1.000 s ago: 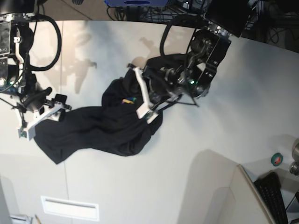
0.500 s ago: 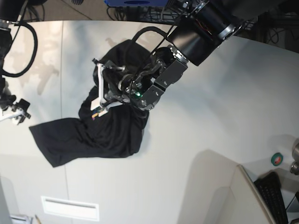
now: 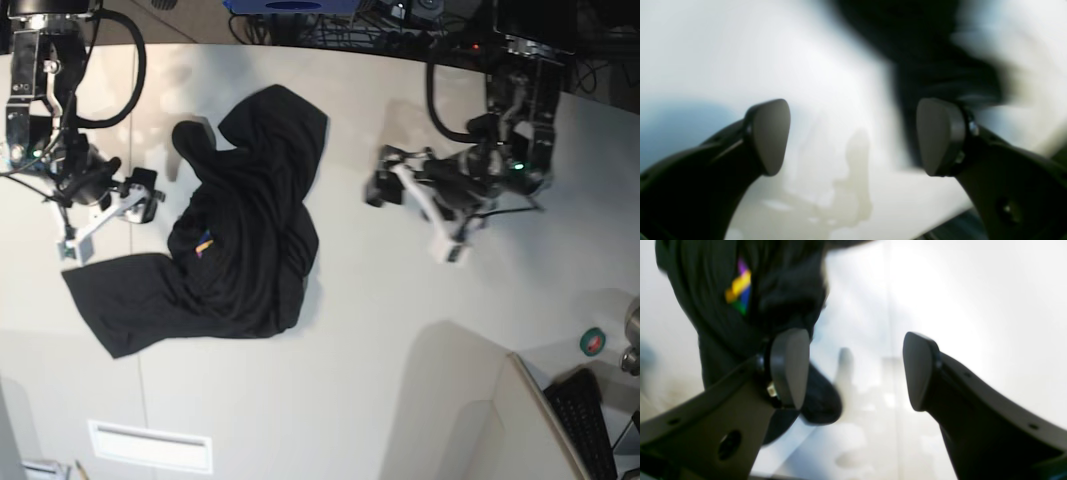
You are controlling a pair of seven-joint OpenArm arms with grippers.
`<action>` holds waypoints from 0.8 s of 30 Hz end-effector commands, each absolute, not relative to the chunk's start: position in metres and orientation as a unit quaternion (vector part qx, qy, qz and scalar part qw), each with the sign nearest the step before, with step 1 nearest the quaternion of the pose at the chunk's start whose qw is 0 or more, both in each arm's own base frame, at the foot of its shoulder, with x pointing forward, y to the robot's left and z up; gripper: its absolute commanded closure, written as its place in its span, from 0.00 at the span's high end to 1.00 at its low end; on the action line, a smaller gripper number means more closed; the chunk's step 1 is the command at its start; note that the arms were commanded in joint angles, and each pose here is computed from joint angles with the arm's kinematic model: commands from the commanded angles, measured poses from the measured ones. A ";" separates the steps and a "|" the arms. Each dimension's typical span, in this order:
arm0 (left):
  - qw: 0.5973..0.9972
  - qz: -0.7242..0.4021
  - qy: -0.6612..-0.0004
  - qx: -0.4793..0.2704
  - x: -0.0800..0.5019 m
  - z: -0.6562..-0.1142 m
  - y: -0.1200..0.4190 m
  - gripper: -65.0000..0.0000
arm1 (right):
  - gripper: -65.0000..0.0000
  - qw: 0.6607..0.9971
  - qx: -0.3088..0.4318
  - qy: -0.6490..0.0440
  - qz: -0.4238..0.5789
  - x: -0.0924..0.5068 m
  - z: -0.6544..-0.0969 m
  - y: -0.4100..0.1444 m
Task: Layout the t-shirt on the table in an organized manner, then fold the t-shirt properly
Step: 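Grasp the shirt with the left gripper and lift it, then grasp the shirt with the right gripper and pull it toward its arm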
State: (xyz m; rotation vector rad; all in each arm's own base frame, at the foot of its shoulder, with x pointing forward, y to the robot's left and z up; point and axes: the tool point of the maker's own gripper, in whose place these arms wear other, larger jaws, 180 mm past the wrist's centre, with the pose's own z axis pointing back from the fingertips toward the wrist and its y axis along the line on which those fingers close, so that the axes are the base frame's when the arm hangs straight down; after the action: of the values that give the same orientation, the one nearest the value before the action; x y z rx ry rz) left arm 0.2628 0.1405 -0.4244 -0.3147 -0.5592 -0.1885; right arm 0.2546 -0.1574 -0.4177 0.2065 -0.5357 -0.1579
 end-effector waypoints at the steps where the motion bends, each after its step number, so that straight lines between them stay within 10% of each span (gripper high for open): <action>1: 0.942 -0.069 -0.293 -0.147 0.268 -0.416 0.162 0.83 | 0.64 0.950 0.116 -0.283 -0.056 0.263 -0.409 -0.144; 8: 0.945 0.073 -0.316 -0.039 0.244 -0.400 0.301 0.51 | 0.64 0.952 0.160 -0.260 0.030 0.256 -0.415 -0.076; 17: 0.938 0.108 -0.328 -0.021 0.239 -0.393 0.326 0.76 | 0.64 0.966 0.142 -0.215 0.012 0.250 -0.468 -0.087; 24: 0.937 0.109 -0.333 -0.023 0.243 -0.391 0.325 0.78 | 0.60 0.976 0.133 -0.171 -0.001 0.237 -0.496 -0.094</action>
State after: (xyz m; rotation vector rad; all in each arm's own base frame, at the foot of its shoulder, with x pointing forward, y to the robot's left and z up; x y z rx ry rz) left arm 0.2347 0.3196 -0.4027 -0.0613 -0.6389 0.2376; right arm 0.2385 -0.0921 -0.4957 0.2729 -0.3506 -0.0049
